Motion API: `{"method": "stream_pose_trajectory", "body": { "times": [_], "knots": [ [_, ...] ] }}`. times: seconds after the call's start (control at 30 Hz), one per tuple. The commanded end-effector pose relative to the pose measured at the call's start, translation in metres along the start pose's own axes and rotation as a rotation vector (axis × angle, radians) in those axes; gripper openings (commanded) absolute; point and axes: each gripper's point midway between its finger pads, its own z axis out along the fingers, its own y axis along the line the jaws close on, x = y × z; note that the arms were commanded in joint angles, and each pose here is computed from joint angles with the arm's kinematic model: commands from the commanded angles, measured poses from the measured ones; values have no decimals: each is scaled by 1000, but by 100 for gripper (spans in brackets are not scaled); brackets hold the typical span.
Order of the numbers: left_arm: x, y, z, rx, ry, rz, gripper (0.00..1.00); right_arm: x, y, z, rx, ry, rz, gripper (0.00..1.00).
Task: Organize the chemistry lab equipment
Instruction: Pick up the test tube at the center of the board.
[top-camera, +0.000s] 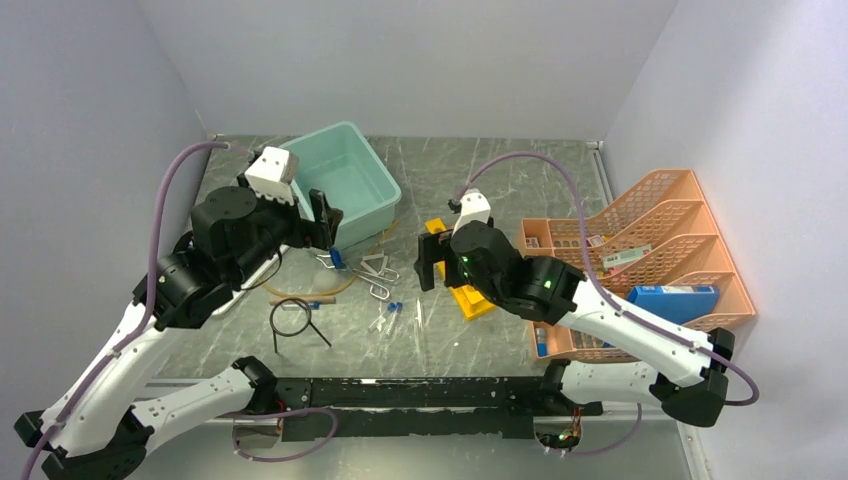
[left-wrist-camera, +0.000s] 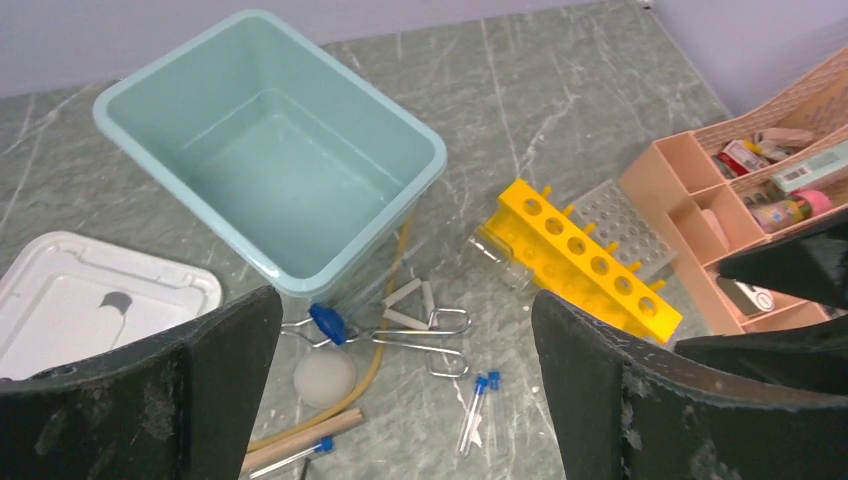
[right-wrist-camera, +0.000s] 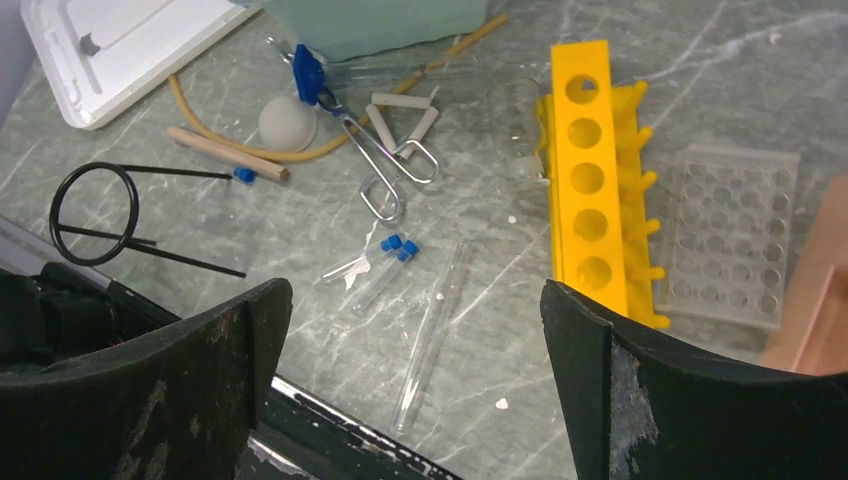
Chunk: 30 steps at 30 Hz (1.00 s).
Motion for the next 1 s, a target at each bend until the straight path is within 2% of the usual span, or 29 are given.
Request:
{"method": "stream_pose_trajectory", "body": {
  "times": [0.0,0.3,0.43,0.67,0.97],
  "knots": [
    [16,17,-4,-81,31,15,100,3,-15,-13,102,36,64,100],
    [48,22,-3,-96,101,19,100,50,-13,-3,102,195,65,100],
    [57,22,-3,-91,116,9,100,73,-3,5,37,240,93,98],
    [73,20,-2,-70,142,-2,100,112,3,23,46,358,133,91],
    [94,16,0,-38,154,-42,100,155,-7,48,173,445,200,81]
  ]
}}
